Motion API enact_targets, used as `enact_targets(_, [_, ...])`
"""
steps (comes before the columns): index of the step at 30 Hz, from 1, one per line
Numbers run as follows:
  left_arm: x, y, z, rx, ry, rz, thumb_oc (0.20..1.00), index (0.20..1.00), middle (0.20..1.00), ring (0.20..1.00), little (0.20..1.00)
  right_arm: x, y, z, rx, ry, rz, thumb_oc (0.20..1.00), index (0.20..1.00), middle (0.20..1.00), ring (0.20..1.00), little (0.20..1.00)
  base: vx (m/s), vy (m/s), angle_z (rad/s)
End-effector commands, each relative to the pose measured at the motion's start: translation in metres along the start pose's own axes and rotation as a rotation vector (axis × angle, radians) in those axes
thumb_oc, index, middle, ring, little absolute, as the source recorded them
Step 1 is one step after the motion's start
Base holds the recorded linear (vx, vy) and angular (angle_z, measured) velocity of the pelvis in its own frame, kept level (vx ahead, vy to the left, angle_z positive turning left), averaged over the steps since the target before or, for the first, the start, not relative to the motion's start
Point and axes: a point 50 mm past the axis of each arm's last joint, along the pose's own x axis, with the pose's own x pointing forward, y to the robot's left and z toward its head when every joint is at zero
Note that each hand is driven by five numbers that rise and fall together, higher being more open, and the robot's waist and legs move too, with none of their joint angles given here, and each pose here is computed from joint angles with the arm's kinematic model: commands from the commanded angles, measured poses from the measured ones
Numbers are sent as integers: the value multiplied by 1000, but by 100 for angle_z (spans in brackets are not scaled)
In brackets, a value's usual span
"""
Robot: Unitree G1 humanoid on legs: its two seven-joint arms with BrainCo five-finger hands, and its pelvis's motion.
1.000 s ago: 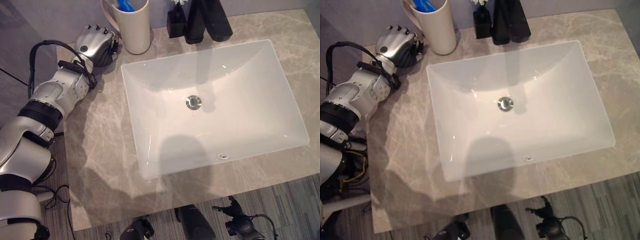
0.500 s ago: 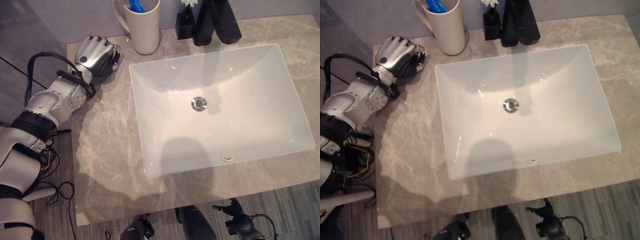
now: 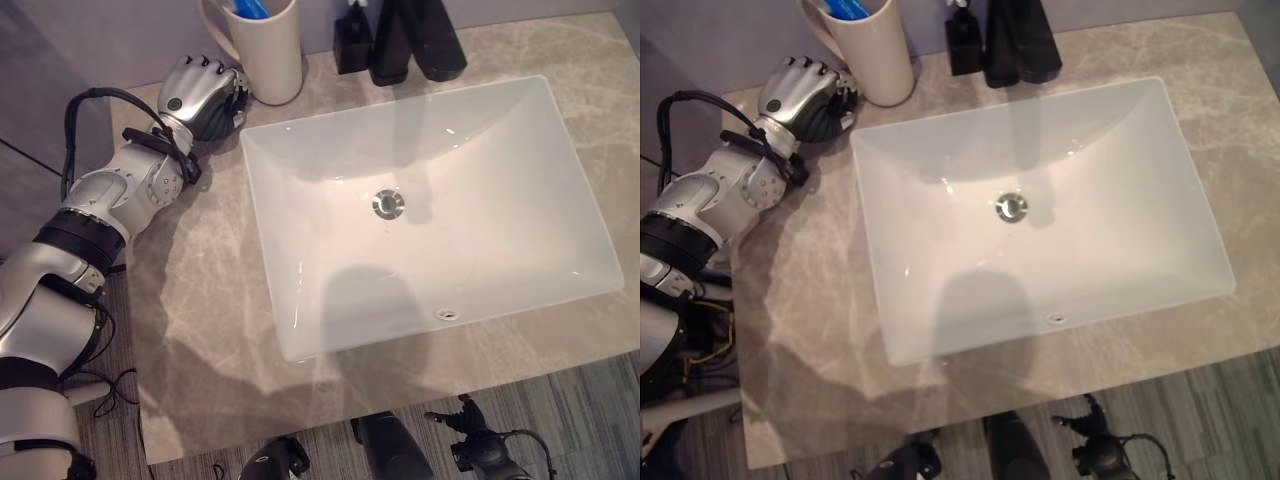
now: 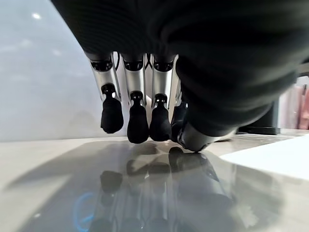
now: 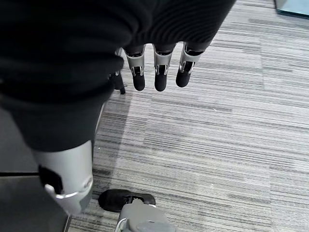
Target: Put brush and paste in cup on sink, flatten towel.
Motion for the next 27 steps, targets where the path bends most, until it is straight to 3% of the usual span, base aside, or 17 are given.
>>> enact_targets(1, [12,32,-19,25,69,92,200,200,200,200,200,1,-19,-7,-3,16,-62,1000,1000,1000,1000,1000,27,-27,-14])
enact_targets(14, [5,18,-34,1,212,98,200,200,200,200,200,0,-19,-11,-5,42,-68,1000,1000,1000,1000,1000,8,-7,-2])
enact_targets(21, [-50,-16,-44,-134,292,93,200,200,200,200,200,-4,-16,-28,24,130,-51,1000,1000,1000,1000,1000,-9,23,20])
enact_targets(24, [-99,-18,-40,-238,301,139,200,200,200,200,200,-8,-9,-40,56,201,-32,1000,1000,1000,1000,1000,-54,85,34])
enact_targets(26, [-113,-19,-41,-242,319,131,200,200,200,200,200,-10,-7,-44,51,217,-22,1000,1000,1000,1000,1000,-61,98,52])
enact_targets(27, [-146,-18,-40,-277,351,137,200,200,200,200,200,-11,-4,-46,36,242,-7,1000,1000,1000,1000,1000,-102,168,41])
